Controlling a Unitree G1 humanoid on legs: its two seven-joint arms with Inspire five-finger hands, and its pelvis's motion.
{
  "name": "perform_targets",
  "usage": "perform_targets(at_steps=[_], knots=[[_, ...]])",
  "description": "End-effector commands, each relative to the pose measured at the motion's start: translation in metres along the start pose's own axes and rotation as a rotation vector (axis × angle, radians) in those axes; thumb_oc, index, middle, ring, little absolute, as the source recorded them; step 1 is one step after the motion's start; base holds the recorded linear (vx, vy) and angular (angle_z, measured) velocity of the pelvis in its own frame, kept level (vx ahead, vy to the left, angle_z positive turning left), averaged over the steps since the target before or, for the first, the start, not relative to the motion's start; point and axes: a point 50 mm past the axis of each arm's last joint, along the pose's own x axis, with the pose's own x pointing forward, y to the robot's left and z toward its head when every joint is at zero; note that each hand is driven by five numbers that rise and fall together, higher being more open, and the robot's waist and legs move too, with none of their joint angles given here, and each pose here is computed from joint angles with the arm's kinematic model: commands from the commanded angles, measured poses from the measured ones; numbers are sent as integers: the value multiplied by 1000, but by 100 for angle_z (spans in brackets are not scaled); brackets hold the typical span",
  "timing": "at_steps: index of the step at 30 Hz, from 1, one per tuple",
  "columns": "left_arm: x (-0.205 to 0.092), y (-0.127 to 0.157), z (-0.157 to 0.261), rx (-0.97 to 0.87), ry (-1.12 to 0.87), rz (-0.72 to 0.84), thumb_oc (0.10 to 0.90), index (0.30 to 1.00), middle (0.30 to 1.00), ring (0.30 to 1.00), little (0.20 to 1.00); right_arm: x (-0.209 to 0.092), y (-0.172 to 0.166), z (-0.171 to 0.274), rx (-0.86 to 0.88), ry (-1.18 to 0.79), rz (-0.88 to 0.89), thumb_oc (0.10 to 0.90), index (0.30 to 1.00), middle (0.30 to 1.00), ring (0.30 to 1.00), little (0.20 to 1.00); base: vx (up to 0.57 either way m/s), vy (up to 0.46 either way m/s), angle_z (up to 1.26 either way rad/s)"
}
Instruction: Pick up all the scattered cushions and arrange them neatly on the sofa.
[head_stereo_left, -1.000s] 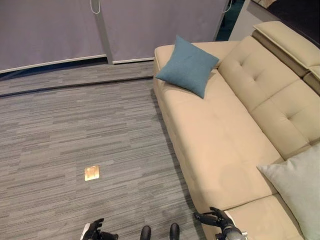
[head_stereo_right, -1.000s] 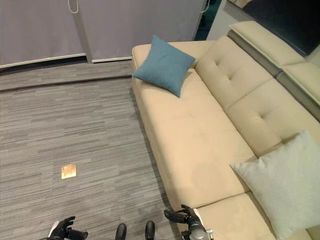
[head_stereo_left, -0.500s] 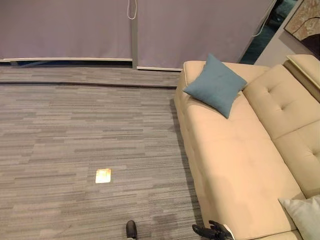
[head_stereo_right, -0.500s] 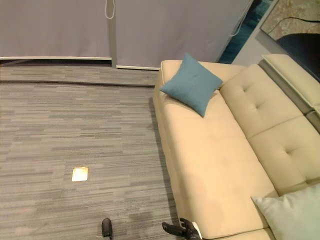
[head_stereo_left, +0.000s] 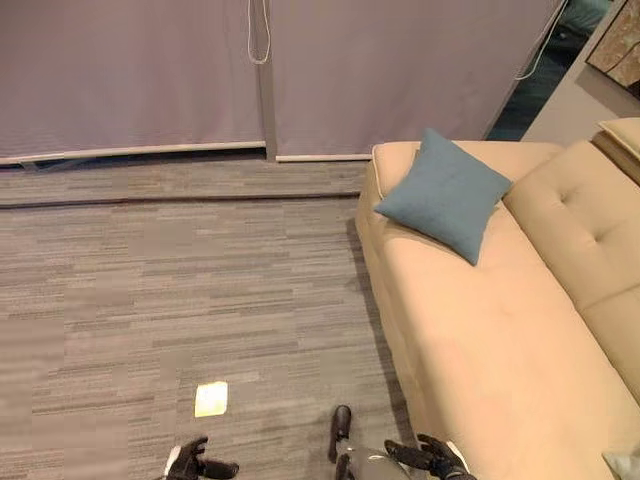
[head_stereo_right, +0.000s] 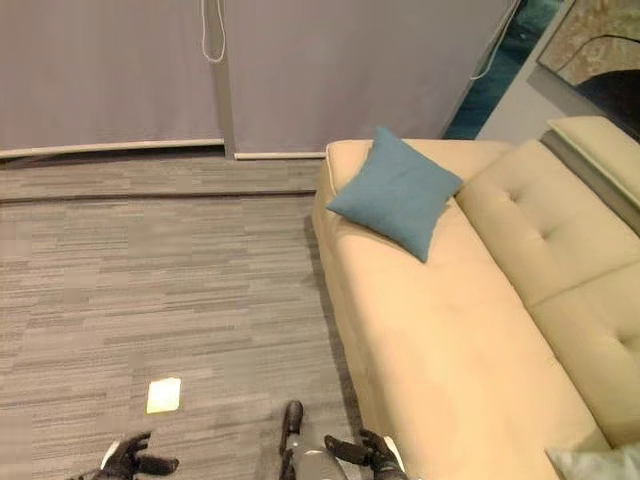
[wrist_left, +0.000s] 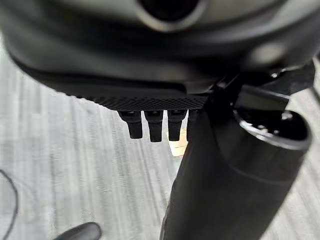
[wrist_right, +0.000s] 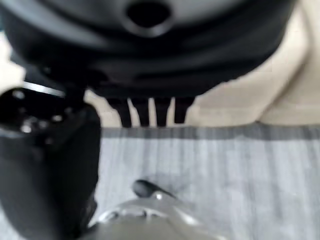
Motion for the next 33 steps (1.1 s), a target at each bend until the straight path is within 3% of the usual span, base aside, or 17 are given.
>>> perform_targets(at_steps=[1, 16, 24, 33], knots=[[3, 18, 9, 44, -39, 38, 800, 900, 900, 900, 900, 4, -18, 16, -15, -61, -61, 800, 900, 900, 900, 900, 370, -120, 50], [2, 10, 8, 10, -36, 22, 800, 900, 900, 900, 900, 6, -27, 17, -41, -54, -95, 800, 900, 900, 900, 900, 250, 32, -33], [4, 23, 16, -22, -53, 59, 800, 900, 900, 900, 900, 9, -15, 51, -49, -162, -59, 800, 900, 900, 900, 900, 203, 161, -63], [4, 28, 12, -25, -30, 71, 800, 900, 900, 900, 900, 10, -24, 62, -83, -187, -77, 800, 900, 900, 900, 900, 246, 39, -39]])
